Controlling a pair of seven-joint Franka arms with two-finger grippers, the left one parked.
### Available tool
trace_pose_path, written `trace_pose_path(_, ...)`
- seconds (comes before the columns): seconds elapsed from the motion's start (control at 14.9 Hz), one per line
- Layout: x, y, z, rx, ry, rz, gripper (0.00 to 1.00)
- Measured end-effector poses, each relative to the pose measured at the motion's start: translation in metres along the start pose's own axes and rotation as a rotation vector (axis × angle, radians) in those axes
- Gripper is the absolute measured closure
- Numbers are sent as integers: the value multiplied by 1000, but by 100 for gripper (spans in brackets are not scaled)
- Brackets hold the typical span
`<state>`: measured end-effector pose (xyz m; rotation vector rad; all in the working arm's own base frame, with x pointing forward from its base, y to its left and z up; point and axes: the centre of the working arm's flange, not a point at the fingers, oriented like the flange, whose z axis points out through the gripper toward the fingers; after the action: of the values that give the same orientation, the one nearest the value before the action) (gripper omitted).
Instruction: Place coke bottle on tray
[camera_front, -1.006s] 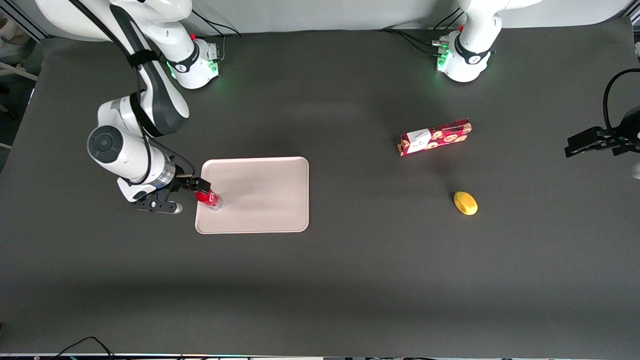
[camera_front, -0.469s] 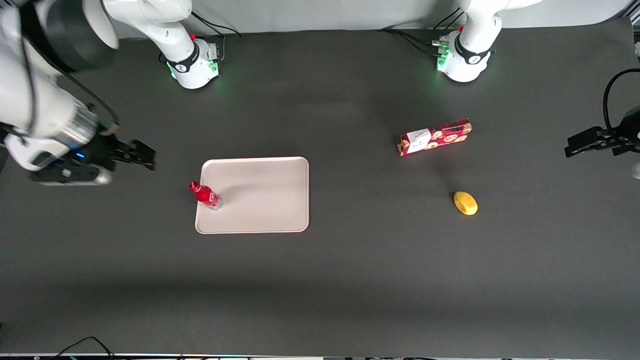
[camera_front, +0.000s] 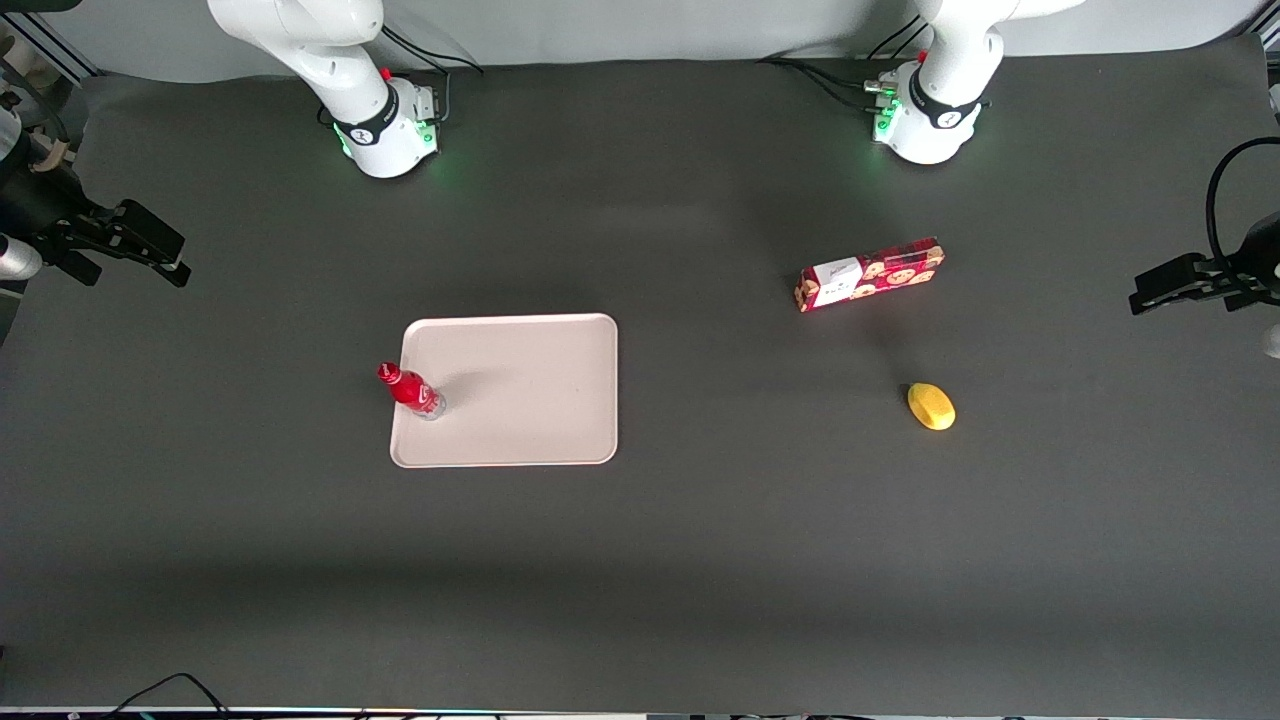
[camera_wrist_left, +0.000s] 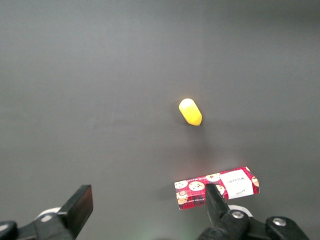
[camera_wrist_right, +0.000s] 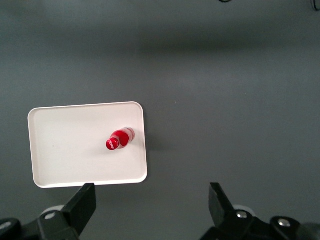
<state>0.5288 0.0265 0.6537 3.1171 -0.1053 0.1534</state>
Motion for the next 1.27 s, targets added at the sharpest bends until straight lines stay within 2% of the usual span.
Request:
trace_pose_path(0.34,8,37,21,14,-36,77,0)
trace_pose_path(0.6,14,38,58,13,-32,101,0)
trace_pose_path(1.27,25,44,78,5,-51,110,0)
